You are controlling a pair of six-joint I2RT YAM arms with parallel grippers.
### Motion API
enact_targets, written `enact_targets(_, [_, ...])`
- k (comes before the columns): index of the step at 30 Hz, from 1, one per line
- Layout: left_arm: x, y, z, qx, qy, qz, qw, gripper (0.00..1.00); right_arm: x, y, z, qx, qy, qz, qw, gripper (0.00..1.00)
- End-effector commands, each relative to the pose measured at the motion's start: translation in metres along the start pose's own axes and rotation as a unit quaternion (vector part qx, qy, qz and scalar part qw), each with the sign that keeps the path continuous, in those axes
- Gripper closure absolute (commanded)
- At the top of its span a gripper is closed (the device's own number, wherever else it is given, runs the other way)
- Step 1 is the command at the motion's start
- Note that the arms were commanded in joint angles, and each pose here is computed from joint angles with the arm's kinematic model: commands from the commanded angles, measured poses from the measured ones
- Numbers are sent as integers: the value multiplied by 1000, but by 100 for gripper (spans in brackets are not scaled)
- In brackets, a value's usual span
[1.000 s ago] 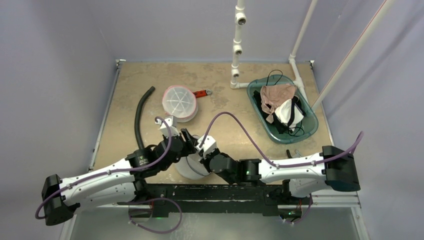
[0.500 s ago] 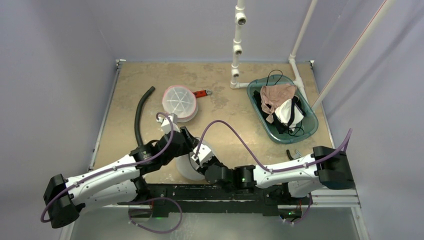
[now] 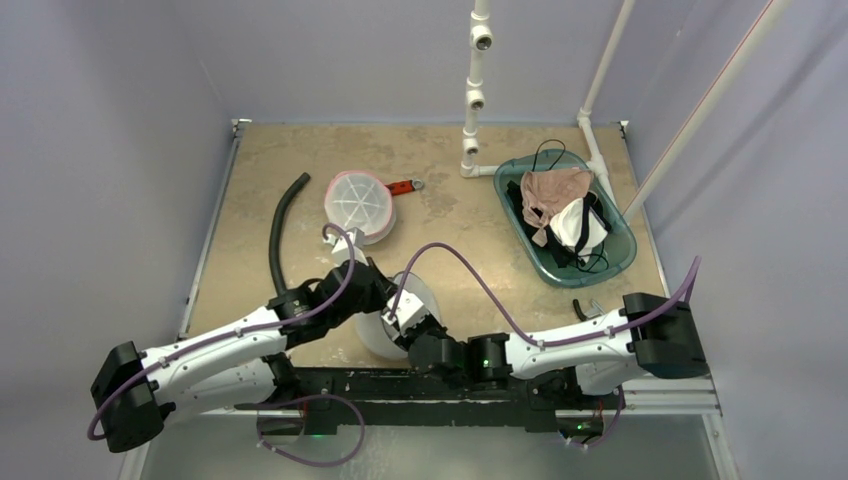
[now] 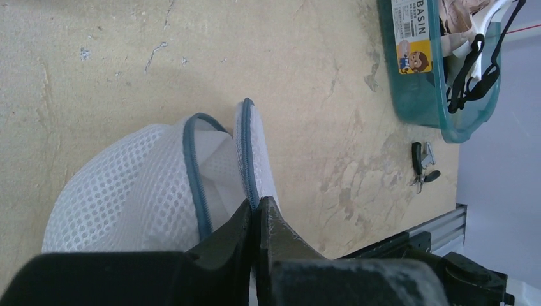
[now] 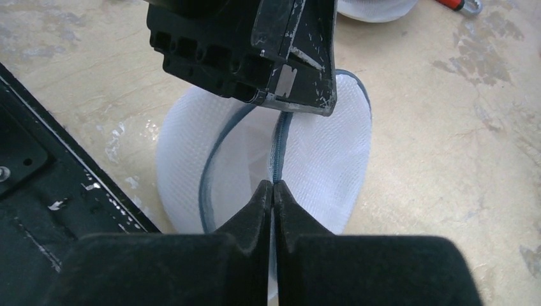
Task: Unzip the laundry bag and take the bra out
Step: Close the laundry bag at the center of the board.
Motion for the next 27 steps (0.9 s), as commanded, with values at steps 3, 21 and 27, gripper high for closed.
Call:
enact_targets(3, [-11,-2,-4,21,-29,3,999,100,-20,-2,-13,-8,-21,46,999,50])
enact_targets(21, [-44,17,-51,103,-175,-29,979,100,-19,-79,-21,-183,-17,398,899,24])
enact_targets(27, [-43,50,-56,43,-195,-43,979,100,-6,-67,-6,-240,7,443,864,28])
Point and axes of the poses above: each gripper's point midway between its finger pads, its own z axis out along the fingers, its own y axis along the line the jaws close on, x = y × z, the point moved 2 cm from there along -z, back along the fingers, and after that the axes turned 9 degrees about z, right-handed, at the moved point
